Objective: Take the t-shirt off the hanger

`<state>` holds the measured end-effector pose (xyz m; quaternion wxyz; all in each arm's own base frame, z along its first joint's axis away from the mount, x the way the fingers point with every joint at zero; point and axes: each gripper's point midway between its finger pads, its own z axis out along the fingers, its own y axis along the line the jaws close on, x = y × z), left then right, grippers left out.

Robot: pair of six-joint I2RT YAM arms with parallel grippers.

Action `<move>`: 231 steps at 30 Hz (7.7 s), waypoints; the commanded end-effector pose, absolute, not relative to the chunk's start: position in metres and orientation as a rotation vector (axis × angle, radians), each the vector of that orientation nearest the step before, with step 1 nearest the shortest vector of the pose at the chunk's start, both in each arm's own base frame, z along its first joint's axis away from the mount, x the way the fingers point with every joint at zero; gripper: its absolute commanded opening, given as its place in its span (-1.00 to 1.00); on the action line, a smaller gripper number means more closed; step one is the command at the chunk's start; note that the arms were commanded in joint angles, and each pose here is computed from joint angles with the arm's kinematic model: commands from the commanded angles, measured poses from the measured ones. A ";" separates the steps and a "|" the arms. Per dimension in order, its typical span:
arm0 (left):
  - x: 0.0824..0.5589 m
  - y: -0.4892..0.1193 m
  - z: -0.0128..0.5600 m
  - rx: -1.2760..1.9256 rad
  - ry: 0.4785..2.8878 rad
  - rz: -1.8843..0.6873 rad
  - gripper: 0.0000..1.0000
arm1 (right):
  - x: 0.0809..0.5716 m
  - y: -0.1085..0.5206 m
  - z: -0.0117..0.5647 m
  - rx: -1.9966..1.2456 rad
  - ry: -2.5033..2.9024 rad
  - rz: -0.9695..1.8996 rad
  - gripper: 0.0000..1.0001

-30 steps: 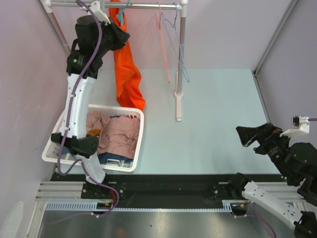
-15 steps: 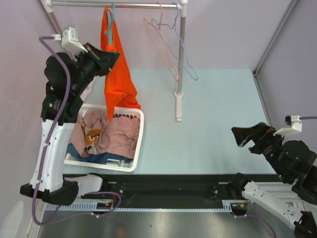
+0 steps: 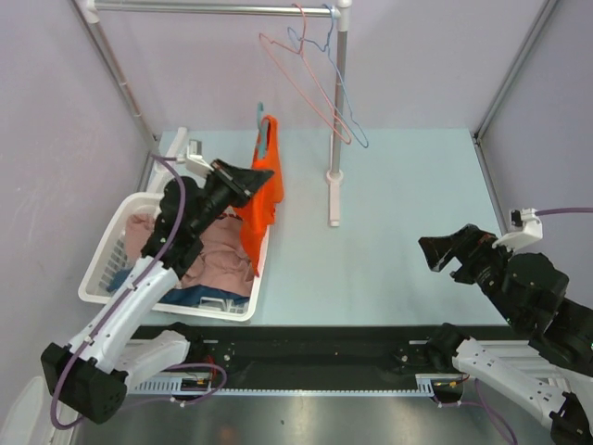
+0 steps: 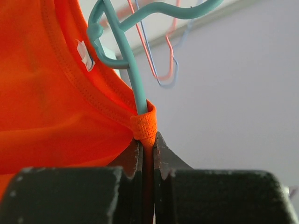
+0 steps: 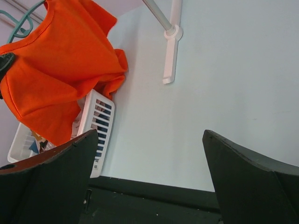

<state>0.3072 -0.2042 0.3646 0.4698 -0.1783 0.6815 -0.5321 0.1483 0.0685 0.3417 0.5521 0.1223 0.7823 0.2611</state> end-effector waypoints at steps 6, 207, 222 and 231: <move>0.223 -0.257 0.312 -0.333 1.732 -1.515 -1.00 | 0.160 0.092 0.336 0.220 1.874 0.636 0.99; 0.100 -0.289 0.396 0.767 1.712 -1.424 1.00 | 0.188 0.145 0.275 -0.323 2.143 0.236 -1.00; 0.057 -0.380 0.352 1.025 1.895 -1.402 0.99 | 0.189 0.147 0.273 -0.347 2.100 0.189 -1.00; 0.065 -0.390 0.299 1.066 2.068 -1.127 -0.32 | 0.177 0.144 0.317 -0.202 1.977 0.427 -0.65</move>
